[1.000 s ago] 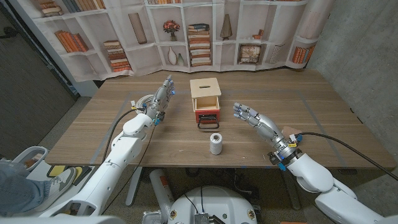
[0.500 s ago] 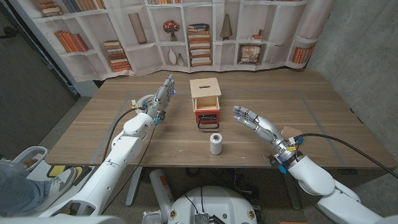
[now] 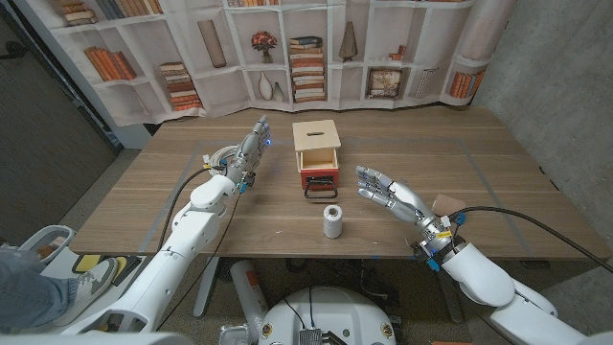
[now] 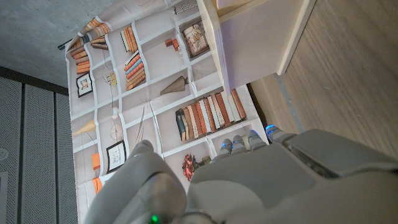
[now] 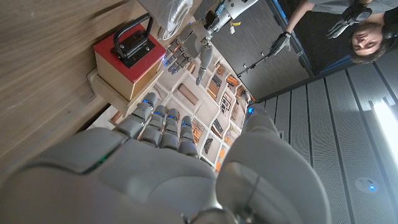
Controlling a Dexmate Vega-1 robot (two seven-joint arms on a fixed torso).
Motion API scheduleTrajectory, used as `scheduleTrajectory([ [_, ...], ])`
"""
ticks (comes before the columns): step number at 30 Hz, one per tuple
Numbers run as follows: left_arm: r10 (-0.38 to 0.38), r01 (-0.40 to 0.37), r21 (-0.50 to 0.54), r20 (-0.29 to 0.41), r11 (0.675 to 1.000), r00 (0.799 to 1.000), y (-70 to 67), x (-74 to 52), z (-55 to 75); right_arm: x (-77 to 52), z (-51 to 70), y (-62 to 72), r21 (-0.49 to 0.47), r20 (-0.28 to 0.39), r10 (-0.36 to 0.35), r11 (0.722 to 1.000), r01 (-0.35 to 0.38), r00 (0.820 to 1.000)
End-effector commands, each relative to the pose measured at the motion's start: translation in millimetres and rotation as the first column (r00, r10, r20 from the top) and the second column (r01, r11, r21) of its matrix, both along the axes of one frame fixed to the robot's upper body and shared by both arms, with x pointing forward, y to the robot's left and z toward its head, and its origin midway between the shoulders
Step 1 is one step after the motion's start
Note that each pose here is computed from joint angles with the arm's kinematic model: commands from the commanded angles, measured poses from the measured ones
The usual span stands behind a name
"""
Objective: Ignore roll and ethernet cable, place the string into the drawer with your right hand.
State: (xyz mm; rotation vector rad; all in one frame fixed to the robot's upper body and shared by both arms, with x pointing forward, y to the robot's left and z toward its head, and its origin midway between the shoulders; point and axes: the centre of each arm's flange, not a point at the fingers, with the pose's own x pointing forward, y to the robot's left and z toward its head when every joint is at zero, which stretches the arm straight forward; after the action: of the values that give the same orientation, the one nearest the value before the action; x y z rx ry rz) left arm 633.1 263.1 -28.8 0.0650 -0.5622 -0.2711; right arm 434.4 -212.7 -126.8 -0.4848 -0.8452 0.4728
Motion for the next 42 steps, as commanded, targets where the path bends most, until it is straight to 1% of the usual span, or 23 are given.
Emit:
scheduleTrajectory([
  [1, 0.0, 0.0, 0.004, -0.002, 1.0, 1.0, 1.3, -4.2, -4.4, -0.4, -11.3, 9.1, -0.027, -0.009, 0.004, 1.0, -0.005, 1.0],
  [9, 0.0, 0.0, 0.007, 0.001, 1.0, 1.0, -1.2, -6.9, -2.6, 0.3, -21.3, 11.6, 0.005, -0.028, 0.029, 1.0, -0.029, 0.999],
  [14, 0.0, 0.0, 0.014, -0.002, 1.0, 1.0, -3.0, -6.8, -2.8, 3.9, -28.9, 14.3, 0.039, -0.039, 0.046, 0.998, -0.044, 0.998],
  [19, -0.005, 0.005, 0.021, -0.011, 1.0, 1.0, -5.8, -5.2, -3.5, 6.9, -34.6, 17.0, 0.062, -0.041, 0.047, 0.997, -0.044, 0.998],
  [26, -0.011, 0.011, 0.022, -0.01, 1.0, 1.0, -9.2, -3.6, -2.2, 7.9, -39.9, 18.9, 0.072, -0.05, 0.047, 0.996, -0.044, 0.998],
  [34, -0.011, 0.012, 0.036, -0.012, 0.999, 1.0, -11.1, -3.3, 0.5, 8.6, -42.5, 24.1, 0.049, -0.034, 0.013, 0.999, -0.011, 0.999],
  [42, -0.011, 0.012, 0.039, -0.014, 0.999, 1.0, -12.3, -3.2, 1.0, 10.6, -46.2, 27.2, 0.047, -0.022, 0.012, 0.999, -0.011, 1.0],
])
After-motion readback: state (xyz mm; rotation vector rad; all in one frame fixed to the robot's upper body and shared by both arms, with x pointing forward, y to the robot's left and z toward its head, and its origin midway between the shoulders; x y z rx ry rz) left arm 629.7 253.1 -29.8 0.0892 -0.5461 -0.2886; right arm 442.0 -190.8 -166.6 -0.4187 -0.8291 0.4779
